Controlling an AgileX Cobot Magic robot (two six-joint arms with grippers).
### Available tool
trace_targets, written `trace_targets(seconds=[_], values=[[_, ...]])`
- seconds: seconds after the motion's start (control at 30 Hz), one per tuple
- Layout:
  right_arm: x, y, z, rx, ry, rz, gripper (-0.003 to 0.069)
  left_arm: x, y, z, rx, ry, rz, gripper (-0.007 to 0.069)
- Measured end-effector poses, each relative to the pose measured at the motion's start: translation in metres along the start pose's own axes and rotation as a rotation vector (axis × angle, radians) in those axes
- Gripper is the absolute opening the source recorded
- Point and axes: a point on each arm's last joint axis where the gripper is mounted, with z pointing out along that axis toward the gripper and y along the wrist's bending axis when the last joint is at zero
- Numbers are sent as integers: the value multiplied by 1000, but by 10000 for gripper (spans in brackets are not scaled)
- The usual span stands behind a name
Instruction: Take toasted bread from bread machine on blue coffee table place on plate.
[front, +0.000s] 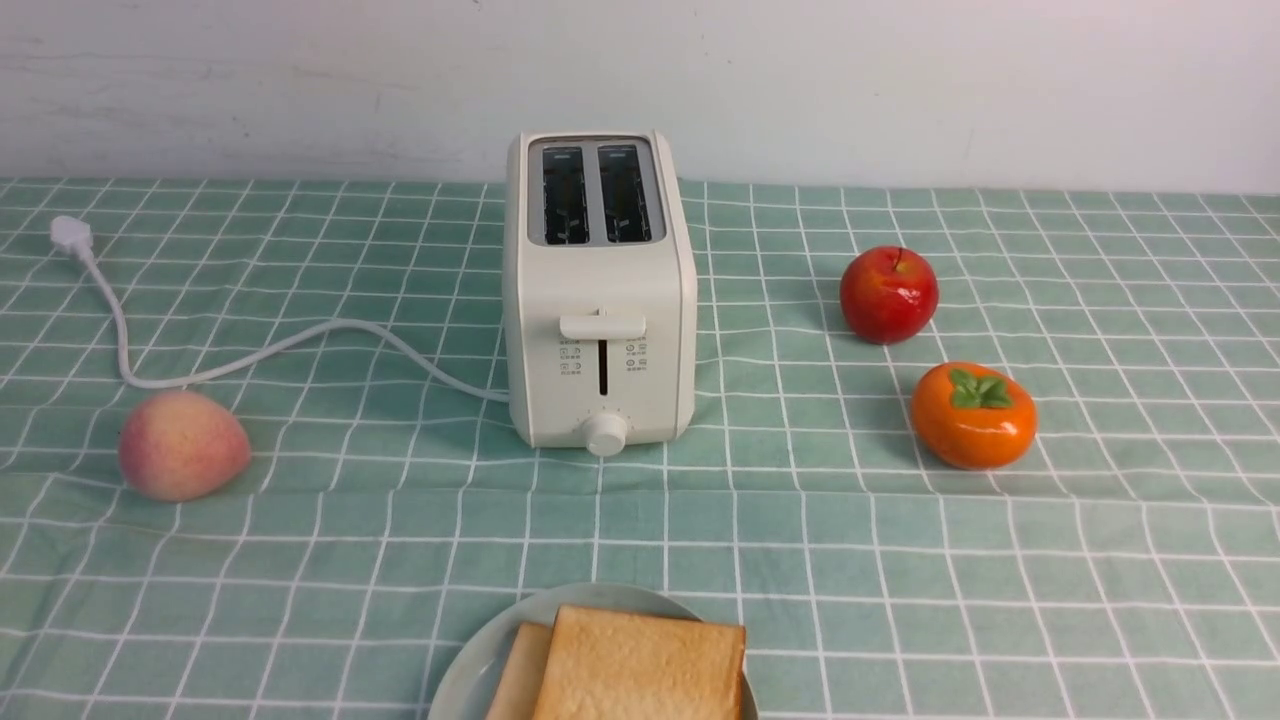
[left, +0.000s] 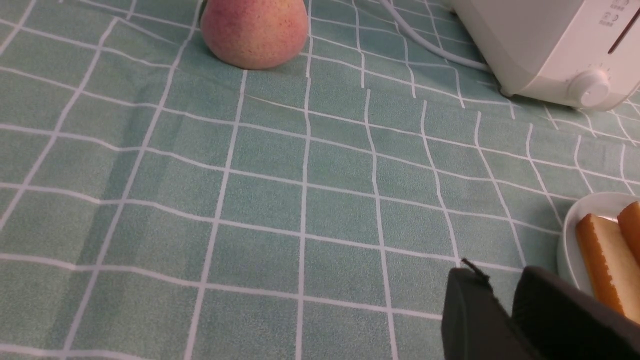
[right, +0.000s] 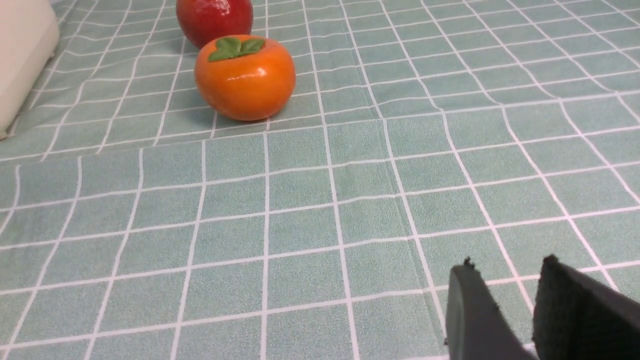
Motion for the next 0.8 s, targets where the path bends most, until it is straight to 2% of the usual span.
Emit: trace_targets(seconds=[0.8], values=[[0, 0, 0, 0, 0, 0, 232, 0, 0, 0, 0, 0, 1, 148]])
